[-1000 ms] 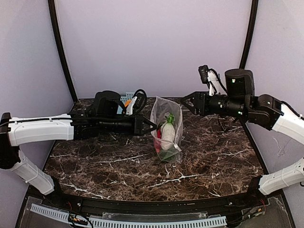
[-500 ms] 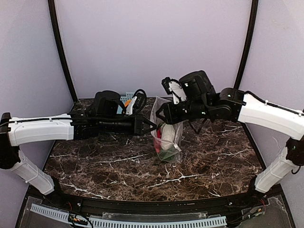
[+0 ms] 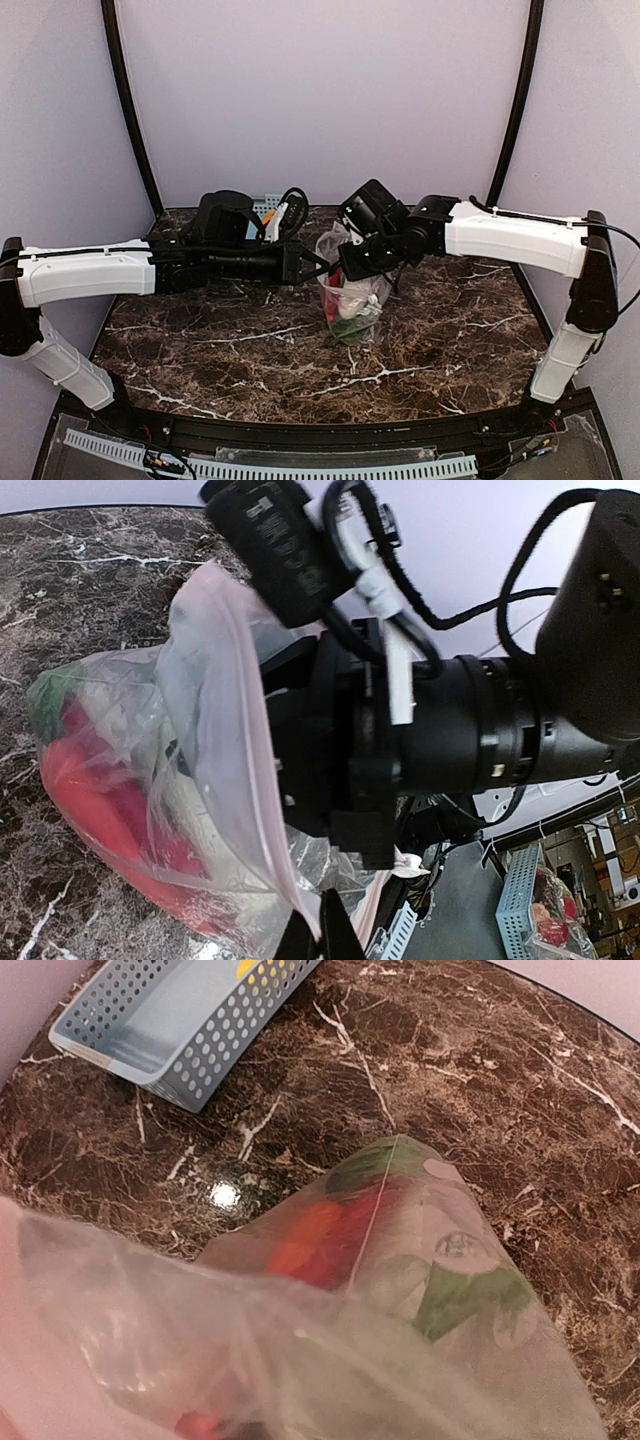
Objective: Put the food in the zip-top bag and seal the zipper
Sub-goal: Adjust the fake vegetable in the zipper food storage bag.
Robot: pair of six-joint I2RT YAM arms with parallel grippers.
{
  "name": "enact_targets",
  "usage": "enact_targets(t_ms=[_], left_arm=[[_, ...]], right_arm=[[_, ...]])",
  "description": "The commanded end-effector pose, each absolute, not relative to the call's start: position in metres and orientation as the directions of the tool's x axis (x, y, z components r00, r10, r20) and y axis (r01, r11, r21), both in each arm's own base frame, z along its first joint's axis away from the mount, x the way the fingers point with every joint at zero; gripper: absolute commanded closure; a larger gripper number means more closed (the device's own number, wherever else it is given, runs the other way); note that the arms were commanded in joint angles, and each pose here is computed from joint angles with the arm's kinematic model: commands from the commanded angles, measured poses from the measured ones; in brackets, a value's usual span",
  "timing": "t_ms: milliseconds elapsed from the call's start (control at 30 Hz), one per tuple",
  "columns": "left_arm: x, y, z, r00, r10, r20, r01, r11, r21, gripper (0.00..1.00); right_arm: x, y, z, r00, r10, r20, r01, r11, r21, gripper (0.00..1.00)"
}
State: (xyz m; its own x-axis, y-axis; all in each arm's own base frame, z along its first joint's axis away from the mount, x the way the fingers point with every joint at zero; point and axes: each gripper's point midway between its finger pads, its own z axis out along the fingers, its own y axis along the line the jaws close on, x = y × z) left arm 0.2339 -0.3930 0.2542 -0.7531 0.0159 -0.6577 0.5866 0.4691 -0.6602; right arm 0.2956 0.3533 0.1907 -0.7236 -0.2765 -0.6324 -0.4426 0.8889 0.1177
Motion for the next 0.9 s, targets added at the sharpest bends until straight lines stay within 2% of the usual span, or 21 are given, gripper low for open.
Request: enact_targets(t_ms=[0, 167, 300, 567, 733, 867], left_arm=[[0.232, -0.391, 0.267, -0.742, 0.000, -0.670, 0.604, 0.434, -0.668, 0.99], [0.231, -0.392, 0.269, -0.742, -0.005, -0.670, 0.604, 0.428, -0.672, 0.99], [0.231, -0.390, 0.270, -0.740, -0.005, -0.673, 0.604, 0.435, -0.667, 0.99], [0.233, -0.388, 0.271, -0.733, -0.006, -0.680, 0.606, 0.450, -0.656, 0.99], [0.234, -0.387, 0.271, -0.732, -0.003, -0.682, 0.605, 0.458, -0.652, 0.99], [0.234, -0.387, 0.270, -0.733, 0.000, -0.680, 0.603, 0.463, -0.650, 0.99]], right_arm=[[0.305, 0.349, 0.164, -0.759, -0.285, -0.585, -0.406, 0.910, 0.084, 0.81], [0.307, 0.345, 0.149, -0.779, -0.281, -0.560, -0.389, 0.918, 0.081, 0.83], [0.304, 0.345, 0.167, -0.767, -0.269, -0.583, -0.404, 0.908, 0.112, 0.82], [0.271, 0.345, 0.242, -0.709, -0.216, -0.671, -0.512, 0.812, 0.280, 0.66], [0.255, 0.323, 0.269, -0.691, -0.167, -0.704, -0.511, 0.801, 0.311, 0.56], [0.250, 0.307, 0.283, -0.676, -0.134, -0.725, -0.496, 0.810, 0.312, 0.52]])
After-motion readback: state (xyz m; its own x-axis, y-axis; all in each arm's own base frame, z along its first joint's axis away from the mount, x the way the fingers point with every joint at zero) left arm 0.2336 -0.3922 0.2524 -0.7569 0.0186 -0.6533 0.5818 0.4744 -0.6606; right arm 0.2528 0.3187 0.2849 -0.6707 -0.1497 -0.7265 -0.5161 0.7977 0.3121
